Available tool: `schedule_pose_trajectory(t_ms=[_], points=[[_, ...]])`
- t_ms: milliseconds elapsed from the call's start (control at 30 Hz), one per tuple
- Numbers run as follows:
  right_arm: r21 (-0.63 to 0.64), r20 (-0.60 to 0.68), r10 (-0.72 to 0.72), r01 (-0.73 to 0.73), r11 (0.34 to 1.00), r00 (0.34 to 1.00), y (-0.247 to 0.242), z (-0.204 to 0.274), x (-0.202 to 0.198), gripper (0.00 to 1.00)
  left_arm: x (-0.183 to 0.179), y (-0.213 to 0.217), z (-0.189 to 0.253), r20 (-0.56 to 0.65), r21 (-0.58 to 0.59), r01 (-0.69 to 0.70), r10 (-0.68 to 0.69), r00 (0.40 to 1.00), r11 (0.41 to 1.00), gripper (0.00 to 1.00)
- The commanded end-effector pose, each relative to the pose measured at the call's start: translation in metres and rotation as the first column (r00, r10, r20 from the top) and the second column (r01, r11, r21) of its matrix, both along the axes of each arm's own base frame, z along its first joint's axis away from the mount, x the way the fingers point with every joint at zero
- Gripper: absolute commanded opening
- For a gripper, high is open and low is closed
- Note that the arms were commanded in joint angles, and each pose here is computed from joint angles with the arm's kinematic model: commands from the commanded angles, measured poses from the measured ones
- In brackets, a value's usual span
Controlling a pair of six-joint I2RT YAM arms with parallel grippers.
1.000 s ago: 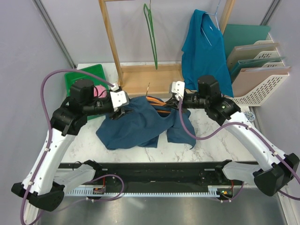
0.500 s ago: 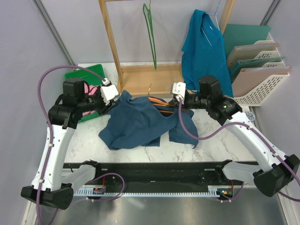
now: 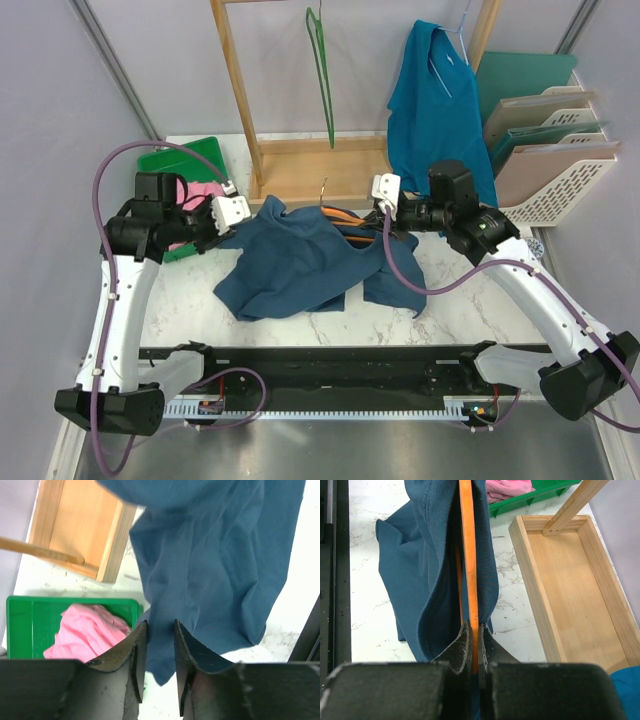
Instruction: Place the t-shirt on the hanger
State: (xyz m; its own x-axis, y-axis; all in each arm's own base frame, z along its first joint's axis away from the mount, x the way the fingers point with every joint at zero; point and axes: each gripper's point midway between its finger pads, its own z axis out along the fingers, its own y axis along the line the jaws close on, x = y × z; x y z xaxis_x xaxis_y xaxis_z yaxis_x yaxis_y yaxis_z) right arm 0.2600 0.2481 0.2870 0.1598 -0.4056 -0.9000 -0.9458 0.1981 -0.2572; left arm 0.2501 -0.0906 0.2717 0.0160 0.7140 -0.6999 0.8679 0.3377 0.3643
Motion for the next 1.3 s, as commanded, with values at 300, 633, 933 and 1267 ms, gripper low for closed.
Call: schedule_pose_trajectory(t_ms=[300,633,933,1267], points=[[0.062,0.12,-0.009,0.002,0.998,0.993,-0.006,0.04,0.008,0.0,0.009,0.047,-0.021,-0.025,0.115,-0.032,0.035,0.999,0.993,0.02],[0.07,0.088,-0.083,0.077,0.995,0.993,-0.024,0.037,0.026,0.0,0.015,0.143,-0.068,-0.041,0.264,-0.235,0.254,0.966,0.935,0.02],[0.096,0.107,-0.095,0.085,0.992,0.99,-0.027,0.049,0.027,0.0,0.011,0.169,-0.103,-0.07,0.305,-0.313,0.349,0.934,0.899,0.02],[0.108,0.142,-0.014,-0.001,0.994,0.99,-0.018,0.058,0.02,0.0,0.002,0.117,-0.045,-0.074,0.022,-0.257,0.258,0.963,0.966,0.43]])
